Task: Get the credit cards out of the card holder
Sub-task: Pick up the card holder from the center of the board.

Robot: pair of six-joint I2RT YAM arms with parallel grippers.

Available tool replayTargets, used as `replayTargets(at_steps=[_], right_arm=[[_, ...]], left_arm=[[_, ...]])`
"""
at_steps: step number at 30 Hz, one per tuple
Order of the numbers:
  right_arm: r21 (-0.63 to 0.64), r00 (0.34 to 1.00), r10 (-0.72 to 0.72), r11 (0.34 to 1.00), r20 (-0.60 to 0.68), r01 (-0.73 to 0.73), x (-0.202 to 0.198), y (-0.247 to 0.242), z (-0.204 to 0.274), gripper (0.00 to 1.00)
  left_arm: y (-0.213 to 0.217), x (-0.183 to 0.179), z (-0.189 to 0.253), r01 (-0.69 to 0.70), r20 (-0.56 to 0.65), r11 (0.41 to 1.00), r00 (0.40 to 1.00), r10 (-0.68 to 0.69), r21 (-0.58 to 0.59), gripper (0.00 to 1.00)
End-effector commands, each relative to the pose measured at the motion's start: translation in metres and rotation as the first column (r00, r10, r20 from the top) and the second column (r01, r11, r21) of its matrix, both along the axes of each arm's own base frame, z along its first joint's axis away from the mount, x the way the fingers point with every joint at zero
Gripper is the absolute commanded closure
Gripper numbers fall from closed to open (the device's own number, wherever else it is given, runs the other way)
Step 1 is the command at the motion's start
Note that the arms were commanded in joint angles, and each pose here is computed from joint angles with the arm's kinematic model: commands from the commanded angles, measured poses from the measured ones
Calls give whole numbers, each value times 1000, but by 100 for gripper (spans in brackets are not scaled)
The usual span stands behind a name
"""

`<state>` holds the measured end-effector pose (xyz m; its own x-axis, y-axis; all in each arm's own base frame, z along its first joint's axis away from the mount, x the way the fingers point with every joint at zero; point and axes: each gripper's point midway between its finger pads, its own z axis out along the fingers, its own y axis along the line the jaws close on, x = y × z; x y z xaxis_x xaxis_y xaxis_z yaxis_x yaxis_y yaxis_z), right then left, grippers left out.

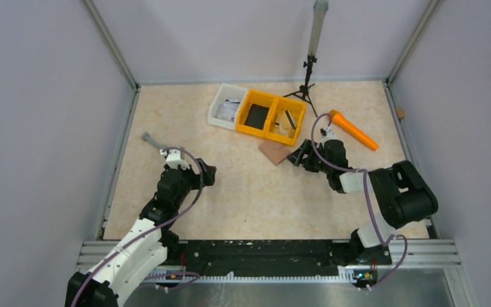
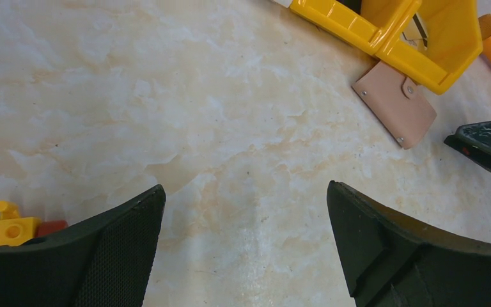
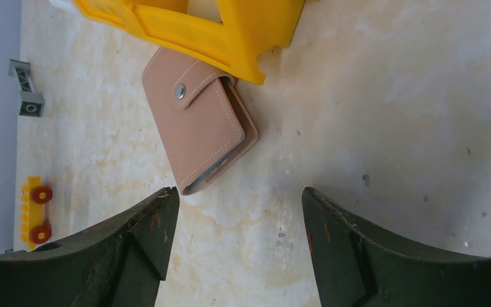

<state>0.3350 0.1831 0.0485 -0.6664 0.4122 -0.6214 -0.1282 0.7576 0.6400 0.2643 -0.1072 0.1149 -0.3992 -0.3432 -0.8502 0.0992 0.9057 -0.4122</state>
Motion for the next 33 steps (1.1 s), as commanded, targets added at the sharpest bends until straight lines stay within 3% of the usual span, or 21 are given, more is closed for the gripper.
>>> replayTargets(at_steps=[1, 5, 9, 17, 20, 25, 33], right_arm=[[48, 998, 9, 999, 61, -12, 25, 18, 15, 28], [43, 998, 20, 999, 57, -22, 37, 23, 10, 29], [42, 998, 31, 999, 45, -33, 46, 28, 3, 37], [61, 998, 48, 997, 36, -50, 45, 32, -3, 76], [82, 997, 64, 994, 48, -68, 42, 36, 5, 100], [128, 990, 101, 985, 94, -112, 22, 39, 32, 100], [140, 969, 165, 971, 185, -192, -22, 41, 78, 100]], left_arm=[[-4, 2, 13, 19, 54, 1000, 998, -18, -17, 1], [-5, 2, 12, 23, 51, 1000, 998, -22, -16, 1], [-5, 2, 12, 28, 52, 999, 998, -27, -17, 1], [-8, 2, 12, 44, 57, 999, 997, -43, -21, 1], [-14, 1, 13, 76, 61, 997, 995, -74, -26, 1], [-58, -17, 11, 311, 41, 940, 950, -309, -138, 1], [-97, -33, 26, 402, 13, 816, 899, -437, -415, 1]])
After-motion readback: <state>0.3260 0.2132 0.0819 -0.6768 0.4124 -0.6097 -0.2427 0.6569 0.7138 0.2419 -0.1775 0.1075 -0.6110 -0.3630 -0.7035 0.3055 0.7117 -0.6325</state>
